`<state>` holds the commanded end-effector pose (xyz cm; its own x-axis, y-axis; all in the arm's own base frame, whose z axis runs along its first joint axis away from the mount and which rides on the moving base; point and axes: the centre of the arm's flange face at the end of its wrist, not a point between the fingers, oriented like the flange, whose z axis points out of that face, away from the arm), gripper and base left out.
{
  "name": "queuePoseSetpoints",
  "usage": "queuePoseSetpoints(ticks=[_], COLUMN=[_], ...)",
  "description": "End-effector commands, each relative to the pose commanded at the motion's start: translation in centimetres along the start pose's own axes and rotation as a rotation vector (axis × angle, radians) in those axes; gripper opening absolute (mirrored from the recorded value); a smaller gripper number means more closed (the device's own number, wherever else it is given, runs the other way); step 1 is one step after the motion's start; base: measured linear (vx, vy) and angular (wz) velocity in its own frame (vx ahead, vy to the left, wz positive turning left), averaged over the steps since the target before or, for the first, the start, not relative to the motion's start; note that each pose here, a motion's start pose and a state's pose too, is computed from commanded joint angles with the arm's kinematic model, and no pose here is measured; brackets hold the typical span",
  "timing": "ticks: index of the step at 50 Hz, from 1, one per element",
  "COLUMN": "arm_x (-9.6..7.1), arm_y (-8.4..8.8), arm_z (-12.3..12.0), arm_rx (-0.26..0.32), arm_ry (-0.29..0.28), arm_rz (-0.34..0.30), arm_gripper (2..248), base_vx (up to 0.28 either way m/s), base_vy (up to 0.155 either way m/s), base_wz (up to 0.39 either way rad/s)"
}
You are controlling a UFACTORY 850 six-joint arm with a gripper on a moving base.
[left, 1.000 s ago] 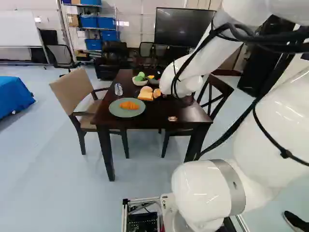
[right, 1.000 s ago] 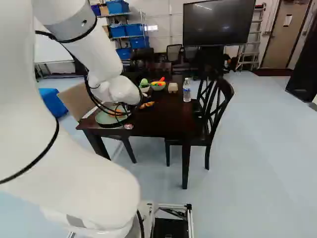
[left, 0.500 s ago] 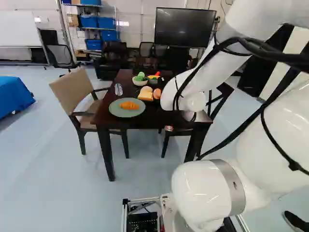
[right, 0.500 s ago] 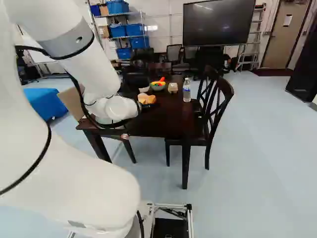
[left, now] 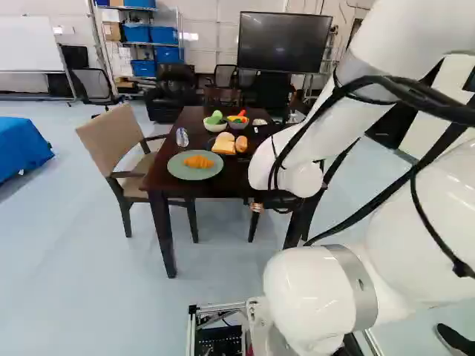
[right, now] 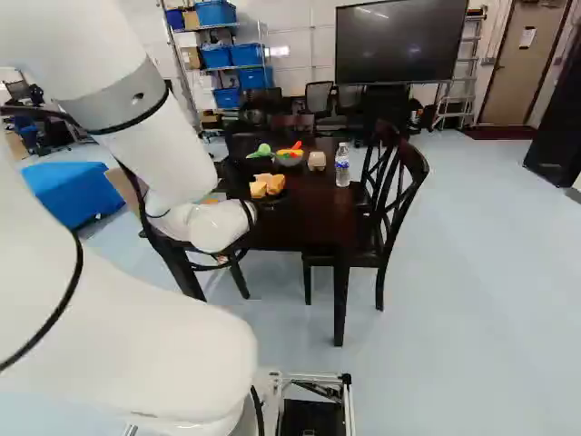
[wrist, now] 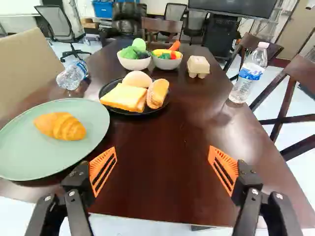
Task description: Move the croissant to the empty plate
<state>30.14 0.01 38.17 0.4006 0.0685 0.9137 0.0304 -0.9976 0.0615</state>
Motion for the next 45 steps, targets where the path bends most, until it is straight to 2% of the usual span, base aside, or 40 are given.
queuePoseSetpoints(ticks=[22,45], arm_x=[-1.8,-2.7], arm_y=[-0.1,-0.2], arm_z=[-1.5,-2.2], arm_rx=[-0.005,-0.006], arm_ry=[0.055,0.081], arm_rz=[0.047,0.067], arm_gripper=[247,247], base_vx=[0.0,0.0], base_vy=[0.0,0.0], base_wz=[0.0,0.0])
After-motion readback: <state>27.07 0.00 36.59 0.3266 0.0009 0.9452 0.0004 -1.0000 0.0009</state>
